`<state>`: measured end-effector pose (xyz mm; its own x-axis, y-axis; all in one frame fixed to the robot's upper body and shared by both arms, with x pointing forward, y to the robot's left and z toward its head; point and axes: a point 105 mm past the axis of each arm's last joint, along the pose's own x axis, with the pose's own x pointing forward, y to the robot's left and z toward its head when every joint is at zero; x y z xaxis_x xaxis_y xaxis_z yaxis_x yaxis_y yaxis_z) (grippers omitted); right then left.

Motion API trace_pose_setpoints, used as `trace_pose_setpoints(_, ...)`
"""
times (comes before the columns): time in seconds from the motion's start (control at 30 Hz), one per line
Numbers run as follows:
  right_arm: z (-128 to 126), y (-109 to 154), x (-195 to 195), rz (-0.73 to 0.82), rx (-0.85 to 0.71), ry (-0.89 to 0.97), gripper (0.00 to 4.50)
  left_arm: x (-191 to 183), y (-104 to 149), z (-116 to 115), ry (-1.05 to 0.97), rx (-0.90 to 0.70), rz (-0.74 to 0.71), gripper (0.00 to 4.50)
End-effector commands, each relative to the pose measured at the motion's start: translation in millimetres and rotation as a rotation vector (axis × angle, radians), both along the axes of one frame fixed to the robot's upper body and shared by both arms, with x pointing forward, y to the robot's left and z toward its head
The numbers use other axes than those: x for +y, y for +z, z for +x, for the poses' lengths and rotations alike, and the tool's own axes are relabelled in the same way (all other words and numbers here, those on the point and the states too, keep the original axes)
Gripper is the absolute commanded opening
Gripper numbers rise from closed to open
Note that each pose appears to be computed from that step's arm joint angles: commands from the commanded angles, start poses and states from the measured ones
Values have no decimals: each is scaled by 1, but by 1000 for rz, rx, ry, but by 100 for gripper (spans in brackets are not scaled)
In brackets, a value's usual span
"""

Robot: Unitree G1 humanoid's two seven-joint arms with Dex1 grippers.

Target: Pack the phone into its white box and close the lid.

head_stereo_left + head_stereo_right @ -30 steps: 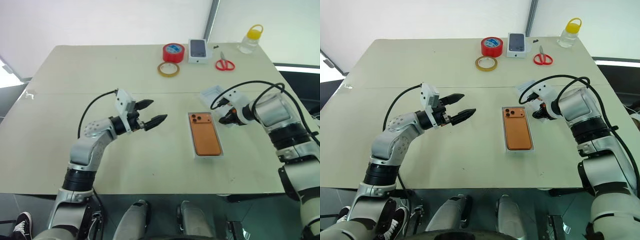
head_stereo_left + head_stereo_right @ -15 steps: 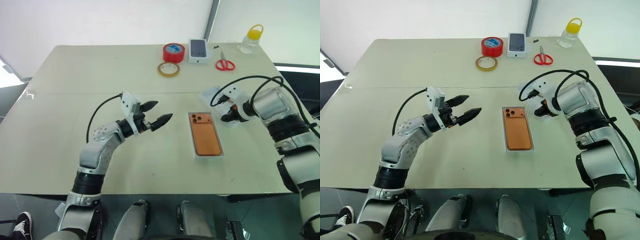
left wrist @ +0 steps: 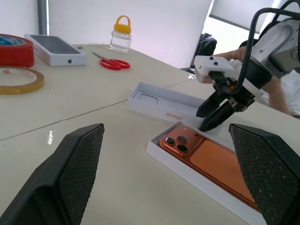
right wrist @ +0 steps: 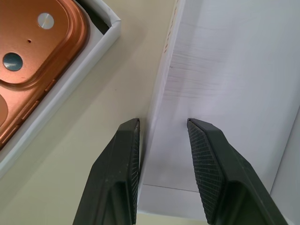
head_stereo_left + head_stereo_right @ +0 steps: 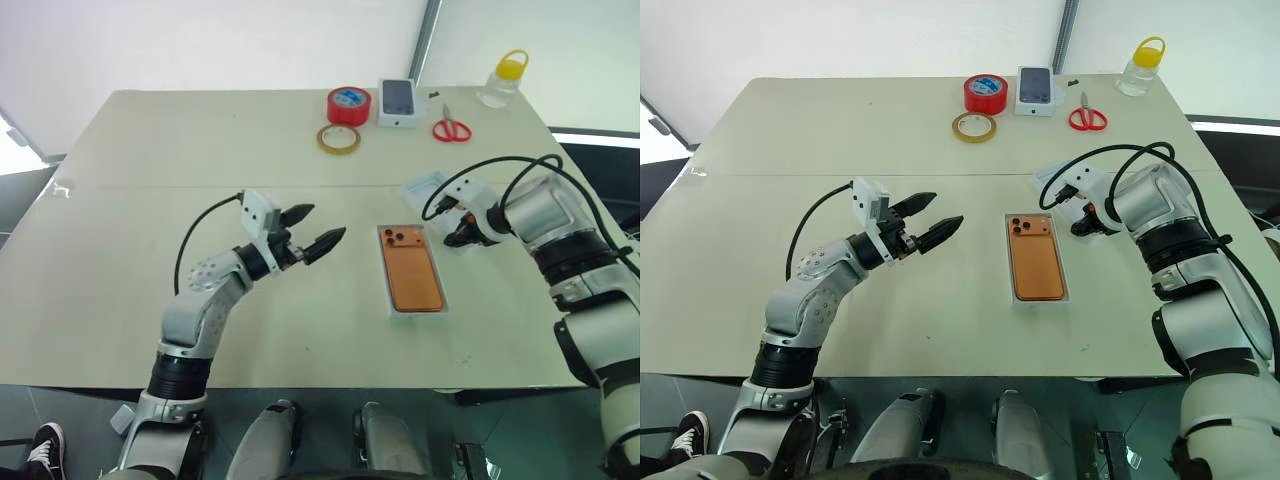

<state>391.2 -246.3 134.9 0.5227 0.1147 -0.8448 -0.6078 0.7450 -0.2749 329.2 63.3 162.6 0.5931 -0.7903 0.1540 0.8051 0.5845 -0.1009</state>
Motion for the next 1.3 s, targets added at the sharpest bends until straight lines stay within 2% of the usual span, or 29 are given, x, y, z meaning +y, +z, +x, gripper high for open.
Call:
trace_pose_setpoints(0.03,-2,2,-7,-20,0,-17,40,-6,11,-7,-19,-49,-16,450)
trace_pose_setpoints(0.07,-2,2,-7,-20,0,-15,3,-5,11,-7,-18,-49,-16,450)
trace_pose_setpoints(0.27,3,8,-4,-10,-26,-19,3,-3,12,-6,-20,-47,-16,450)
trace_pose_setpoints(0.43,22,35,-1,93,-172,-94,3,1,11,-2,-12,-40,1,450)
trace_pose_setpoints(0.57,38,77,36,476,-320,-112,3,7,16,1,-7,-40,6,450)
trace_pose_setpoints(0.7,35,103,69,905,-279,-151,3,12,19,4,-10,-33,18,450)
trace_pose_setpoints(0.8,21,113,96,1138,-202,-115,3,15,22,5,-13,-34,32,450)
trace_pose_setpoints(0.87,5,109,111,1248,-114,-89,3,18,24,6,-15,-36,37,450)
trace_pose_setpoints(0.97,-25,84,129,1275,-3,-47,3,20,28,8,-15,-36,36,450)
trace_pose_setpoints(1.13,-70,62,150,1417,116,75,3,21,31,9,-14,-37,27,450)
trace_pose_setpoints(1.23,-100,42,161,1429,199,118,3,21,35,9,-6,-43,10,450)
trace_pose_setpoints(1.3,-108,39,161,1420,214,116,3,21,36,9,-2,-40,0,450)
